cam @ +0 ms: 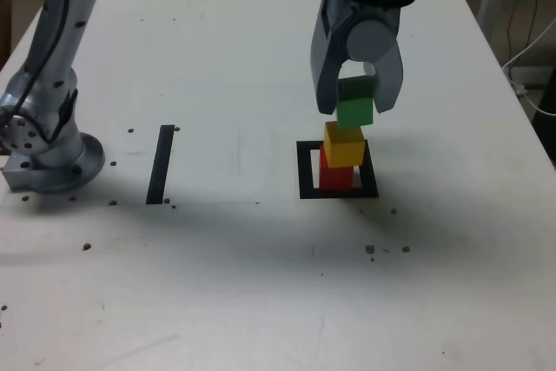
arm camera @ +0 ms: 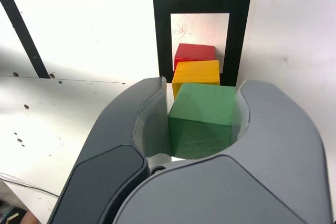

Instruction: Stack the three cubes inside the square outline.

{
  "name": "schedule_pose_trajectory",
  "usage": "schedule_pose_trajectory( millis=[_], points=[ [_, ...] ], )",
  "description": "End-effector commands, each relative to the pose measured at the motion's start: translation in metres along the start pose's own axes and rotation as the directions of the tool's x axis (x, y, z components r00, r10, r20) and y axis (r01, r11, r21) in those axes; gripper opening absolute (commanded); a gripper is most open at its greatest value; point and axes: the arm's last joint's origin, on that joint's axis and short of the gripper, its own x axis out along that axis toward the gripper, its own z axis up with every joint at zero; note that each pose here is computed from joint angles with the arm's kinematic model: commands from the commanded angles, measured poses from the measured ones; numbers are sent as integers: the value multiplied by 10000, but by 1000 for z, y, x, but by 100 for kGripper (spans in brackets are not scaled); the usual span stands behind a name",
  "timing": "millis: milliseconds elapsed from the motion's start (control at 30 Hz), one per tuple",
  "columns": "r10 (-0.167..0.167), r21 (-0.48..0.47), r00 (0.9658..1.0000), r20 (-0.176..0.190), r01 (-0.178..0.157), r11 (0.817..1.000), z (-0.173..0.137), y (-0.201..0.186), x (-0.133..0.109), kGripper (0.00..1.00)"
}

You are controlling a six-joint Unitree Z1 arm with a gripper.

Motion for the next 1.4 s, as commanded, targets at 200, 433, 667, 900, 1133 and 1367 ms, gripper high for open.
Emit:
schedule_pose_trajectory(
  millis=[200, 433, 667, 900, 1133, 1367],
  points=[
    [-7, -25, 9985, -547, 6, 10000, 0, 0, 7, 22],
    [10, 99, 9979, -641, -4, 10000, -2, -3, 9, 79],
    [-12, 130, 9972, -752, 22, 9999, -4, -4, 10, 88],
    [-45, 125, 9970, -768, 55, 9999, -10, -4, 8, 88],
    [466, -20, 9987, -198, -467, 9989, -40, -1, -14, 99],
    [929, -238, 9957, 75, -927, 9954, -94, 5, -28, 99]
  ],
)
